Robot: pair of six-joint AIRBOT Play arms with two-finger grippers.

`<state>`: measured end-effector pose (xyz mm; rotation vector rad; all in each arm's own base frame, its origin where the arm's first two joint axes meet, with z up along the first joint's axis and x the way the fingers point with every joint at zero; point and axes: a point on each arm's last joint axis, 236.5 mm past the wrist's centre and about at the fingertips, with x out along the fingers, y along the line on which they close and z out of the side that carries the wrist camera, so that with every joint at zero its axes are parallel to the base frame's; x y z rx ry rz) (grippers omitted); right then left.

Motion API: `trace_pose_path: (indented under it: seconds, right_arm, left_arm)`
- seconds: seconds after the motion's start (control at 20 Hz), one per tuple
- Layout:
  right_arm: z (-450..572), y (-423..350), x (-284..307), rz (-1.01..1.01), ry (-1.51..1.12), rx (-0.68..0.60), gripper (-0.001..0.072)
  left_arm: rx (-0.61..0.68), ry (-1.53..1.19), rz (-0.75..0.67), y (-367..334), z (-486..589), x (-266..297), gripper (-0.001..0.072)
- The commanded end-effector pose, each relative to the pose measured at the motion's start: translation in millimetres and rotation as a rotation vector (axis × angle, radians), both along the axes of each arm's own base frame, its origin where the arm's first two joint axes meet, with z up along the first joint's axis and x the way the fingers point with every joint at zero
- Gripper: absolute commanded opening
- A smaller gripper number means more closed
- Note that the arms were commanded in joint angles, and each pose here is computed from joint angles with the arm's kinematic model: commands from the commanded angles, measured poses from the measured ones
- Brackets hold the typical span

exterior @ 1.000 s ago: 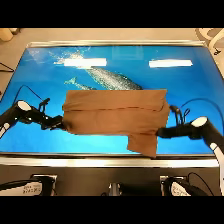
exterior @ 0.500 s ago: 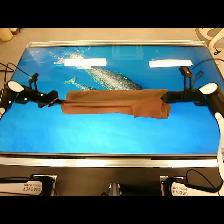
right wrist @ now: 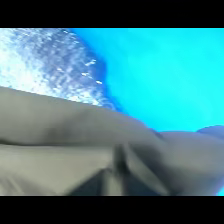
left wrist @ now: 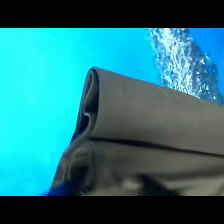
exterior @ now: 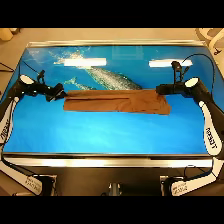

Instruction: Fold the shirts.

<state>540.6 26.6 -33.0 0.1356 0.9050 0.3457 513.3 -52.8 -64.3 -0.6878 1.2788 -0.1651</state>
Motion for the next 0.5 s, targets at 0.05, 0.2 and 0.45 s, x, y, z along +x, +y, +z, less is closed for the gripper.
trace_pose_path:
  seconds: [0.05, 0.2, 0.45]
  right_arm:
    - [-8.3, -9.5, -10.6, 0.087, 0.048, -0.100, 0.0648]
    - [-24.9, -46.3, -40.2, 0.072, 0.198, -0.176, 0.0710]
    - [-46.0, -53.6, -64.2, 0.059, 0.326, -0.104, 0.0714]
  left_arm:
    - [0.032, 0.005, -0.022, 10.4, -1.6, 1.5, 0.0712]
    - [0.047, -0.033, -0.021, 21.6, 26.6, 0.3, 0.0711]
    - [0.078, -0.169, -0.084, 6.2, 91.4, -3.0, 0.0708]
